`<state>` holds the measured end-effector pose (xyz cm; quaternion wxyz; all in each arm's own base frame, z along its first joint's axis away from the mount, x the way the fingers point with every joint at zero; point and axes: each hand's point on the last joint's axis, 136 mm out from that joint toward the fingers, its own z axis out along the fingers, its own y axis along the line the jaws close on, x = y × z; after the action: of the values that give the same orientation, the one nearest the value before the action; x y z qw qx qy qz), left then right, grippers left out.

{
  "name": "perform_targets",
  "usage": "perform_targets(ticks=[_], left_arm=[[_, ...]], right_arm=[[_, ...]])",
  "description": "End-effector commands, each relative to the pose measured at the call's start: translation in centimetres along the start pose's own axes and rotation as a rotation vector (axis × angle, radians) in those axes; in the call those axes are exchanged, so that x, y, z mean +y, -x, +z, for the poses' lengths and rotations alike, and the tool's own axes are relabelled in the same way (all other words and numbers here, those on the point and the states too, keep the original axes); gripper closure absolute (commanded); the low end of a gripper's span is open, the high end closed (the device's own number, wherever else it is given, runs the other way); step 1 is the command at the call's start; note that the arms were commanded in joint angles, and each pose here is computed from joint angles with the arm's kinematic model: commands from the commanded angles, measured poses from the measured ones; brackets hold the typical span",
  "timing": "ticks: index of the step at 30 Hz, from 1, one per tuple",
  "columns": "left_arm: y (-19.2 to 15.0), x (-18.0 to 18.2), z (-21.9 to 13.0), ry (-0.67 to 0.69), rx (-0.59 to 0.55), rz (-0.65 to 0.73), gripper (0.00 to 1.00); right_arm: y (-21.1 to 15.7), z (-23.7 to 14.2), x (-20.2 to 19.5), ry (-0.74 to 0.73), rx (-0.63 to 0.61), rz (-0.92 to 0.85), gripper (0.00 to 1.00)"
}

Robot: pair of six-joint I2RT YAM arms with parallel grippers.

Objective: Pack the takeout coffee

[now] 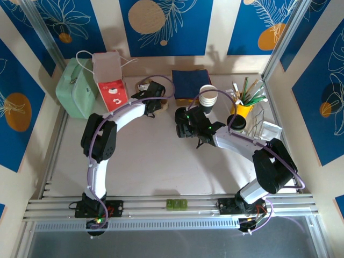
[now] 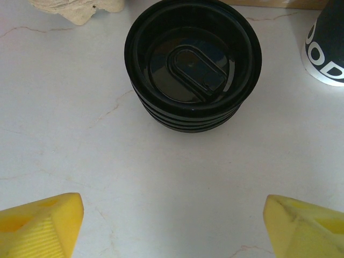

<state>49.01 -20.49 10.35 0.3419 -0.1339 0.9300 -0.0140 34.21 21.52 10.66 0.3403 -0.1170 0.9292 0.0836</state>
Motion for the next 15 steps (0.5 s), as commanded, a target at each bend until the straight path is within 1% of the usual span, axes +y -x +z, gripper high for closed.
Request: perform_targets(ticks=[1,7,15], left_arm=[[0.75,0.6,0.09,0.028,-0.01,-0.007,0.58],[0.69,0.41,0.38,0.025,-0.006,-0.004,0.68],[0.66,0.18,0.71,0.024,0.001,0.004,0.7]], right_arm=[[0.74,-0.1,0.21,-0.013,-0.011,-0.015,0.12],[0.76,-0.03,0.18,-0.019,-0.009,-0.018,0.13],[0.64,0.11,0.27,-0.021,-0.003,-0.025,0.12]])
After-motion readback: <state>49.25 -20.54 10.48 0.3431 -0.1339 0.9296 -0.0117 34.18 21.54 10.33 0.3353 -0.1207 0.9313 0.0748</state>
